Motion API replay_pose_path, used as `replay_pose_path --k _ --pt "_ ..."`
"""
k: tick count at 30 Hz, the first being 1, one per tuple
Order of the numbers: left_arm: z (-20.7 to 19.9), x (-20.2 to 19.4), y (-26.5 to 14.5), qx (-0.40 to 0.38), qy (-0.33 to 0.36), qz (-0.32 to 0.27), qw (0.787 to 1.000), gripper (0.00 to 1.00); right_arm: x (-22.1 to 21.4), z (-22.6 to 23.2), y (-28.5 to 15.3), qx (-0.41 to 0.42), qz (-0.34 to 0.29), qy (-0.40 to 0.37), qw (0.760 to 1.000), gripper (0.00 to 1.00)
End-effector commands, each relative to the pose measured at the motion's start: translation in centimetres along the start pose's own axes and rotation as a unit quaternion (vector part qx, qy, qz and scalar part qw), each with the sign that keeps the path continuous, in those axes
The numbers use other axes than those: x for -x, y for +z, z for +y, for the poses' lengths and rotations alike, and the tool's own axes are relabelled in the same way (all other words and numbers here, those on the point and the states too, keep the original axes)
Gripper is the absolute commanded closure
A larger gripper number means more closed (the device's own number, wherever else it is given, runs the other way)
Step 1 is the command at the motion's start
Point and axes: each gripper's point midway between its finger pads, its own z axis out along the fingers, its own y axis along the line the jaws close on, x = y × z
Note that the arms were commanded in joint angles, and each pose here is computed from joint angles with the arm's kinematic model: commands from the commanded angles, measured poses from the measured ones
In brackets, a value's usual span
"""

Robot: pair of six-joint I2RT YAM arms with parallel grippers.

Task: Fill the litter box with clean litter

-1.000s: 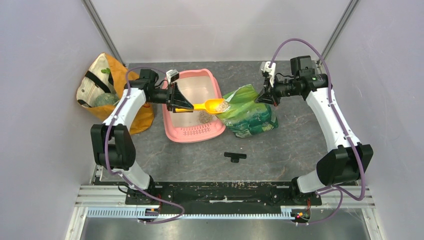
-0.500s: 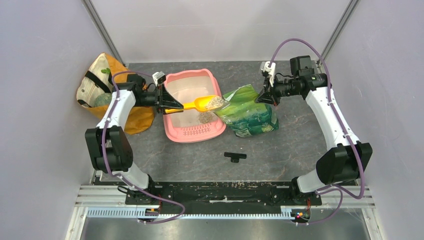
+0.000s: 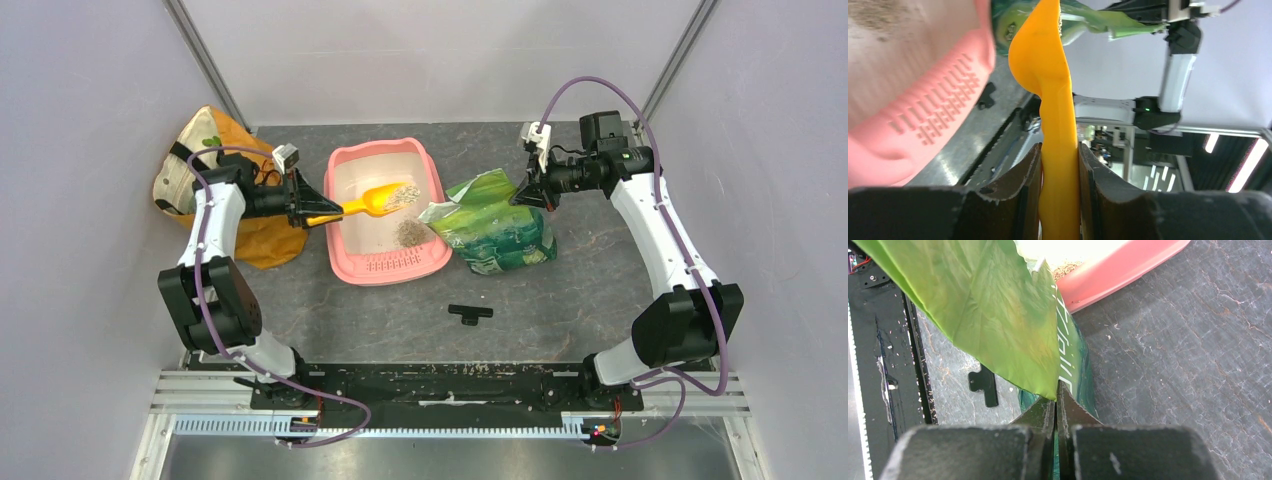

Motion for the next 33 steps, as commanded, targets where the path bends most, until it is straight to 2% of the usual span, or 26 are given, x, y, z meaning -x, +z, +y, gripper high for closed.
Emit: replay_pose_path --k 1,6,12,18,20,25,33 --pt "0.9 0.9 -1.1 0.091 0.063 -0.005 0.994 0.98 3.2 -0.4 -0.6 -0.006 -0.038 -0.041 0.998 1.00" --pt "3.5 2.7 -2.3 0.218 0.084 -0.029 0.972 0.98 3.0 -0.4 -0.6 -0.007 -0.037 -0.039 0.999 1.00" --pt "4.2 3.5 -2.2 0.308 0.147 -0.015 0.940 0.98 2.8 -0.5 -0.7 -0.010 -0.034 -0.039 0.999 1.00" --pt "3.6 3.6 -1.5 0.404 0.258 0.004 0.878 0.98 2.7 -0.4 -0.7 -0.010 -0.032 -0.040 0.999 1.00" --pt "3.4 3.4 -1.5 0.422 0.279 0.016 0.863 0.98 2.7 -0.3 -0.7 -0.009 -0.033 -0.040 0.999 1.00" --pt "2.4 2.7 -1.4 0.422 0.314 0.027 0.850 0.98 2.8 -0.3 -0.7 -0.009 -0.034 -0.041 0.999 1.00" --pt "2.9 3.0 -0.6 0.415 0.341 0.041 0.842 0.98 2.8 0.1 -0.9 -0.010 -0.035 -0.043 0.998 1.00"
